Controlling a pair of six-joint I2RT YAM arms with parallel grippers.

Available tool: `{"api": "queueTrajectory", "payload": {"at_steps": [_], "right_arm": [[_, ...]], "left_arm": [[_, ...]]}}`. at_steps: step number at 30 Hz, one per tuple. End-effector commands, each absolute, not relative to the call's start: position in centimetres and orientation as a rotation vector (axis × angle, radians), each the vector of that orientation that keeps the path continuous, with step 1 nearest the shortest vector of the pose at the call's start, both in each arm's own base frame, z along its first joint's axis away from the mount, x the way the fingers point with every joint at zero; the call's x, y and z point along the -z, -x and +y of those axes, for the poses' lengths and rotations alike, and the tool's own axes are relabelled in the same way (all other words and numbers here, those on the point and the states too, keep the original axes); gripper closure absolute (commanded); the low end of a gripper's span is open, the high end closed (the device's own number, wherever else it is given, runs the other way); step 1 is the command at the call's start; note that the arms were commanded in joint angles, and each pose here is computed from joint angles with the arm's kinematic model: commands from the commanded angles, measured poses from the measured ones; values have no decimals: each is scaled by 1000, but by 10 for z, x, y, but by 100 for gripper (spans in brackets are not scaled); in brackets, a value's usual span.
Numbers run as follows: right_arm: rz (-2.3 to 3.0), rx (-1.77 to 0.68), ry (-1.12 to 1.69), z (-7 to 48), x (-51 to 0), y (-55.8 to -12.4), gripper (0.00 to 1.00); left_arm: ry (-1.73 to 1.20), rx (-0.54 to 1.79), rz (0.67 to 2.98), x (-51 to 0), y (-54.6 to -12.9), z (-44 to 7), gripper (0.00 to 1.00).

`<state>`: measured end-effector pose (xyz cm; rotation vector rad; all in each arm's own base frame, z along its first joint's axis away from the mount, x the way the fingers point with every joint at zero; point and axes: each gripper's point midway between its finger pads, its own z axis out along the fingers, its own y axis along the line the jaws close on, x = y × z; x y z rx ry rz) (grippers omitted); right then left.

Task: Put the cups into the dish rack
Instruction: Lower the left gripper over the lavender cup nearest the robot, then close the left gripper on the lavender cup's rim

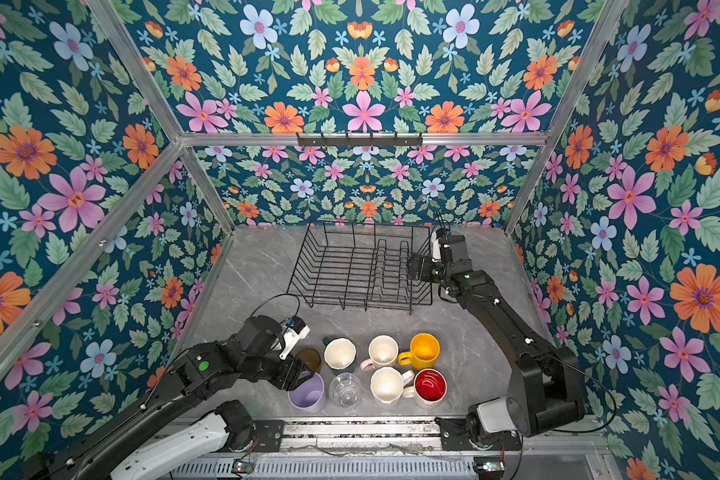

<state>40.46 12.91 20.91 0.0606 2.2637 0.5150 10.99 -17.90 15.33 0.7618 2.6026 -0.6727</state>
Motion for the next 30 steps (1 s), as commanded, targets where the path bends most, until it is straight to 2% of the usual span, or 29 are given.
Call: {"api": "queueTrajectory", "payload": {"at_steps": [1, 7, 19, 30], "right_arm": [[2269, -501, -56, 128, -207, -405, 4], [2273, -491, -55, 127, -204, -404, 4], [2269, -464, -48, 123, -204, -400, 4], [2261, -462, -48, 122, -206, -400, 4]], "left_arm": [[-742, 588, 2603, -150, -116, -177, 36], [-752, 501, 2641, -140, -116, -175, 37], [-787, 427, 2692, -129, -110, -175, 47], [-811, 397, 2733, -122, -102, -173, 60]]}}
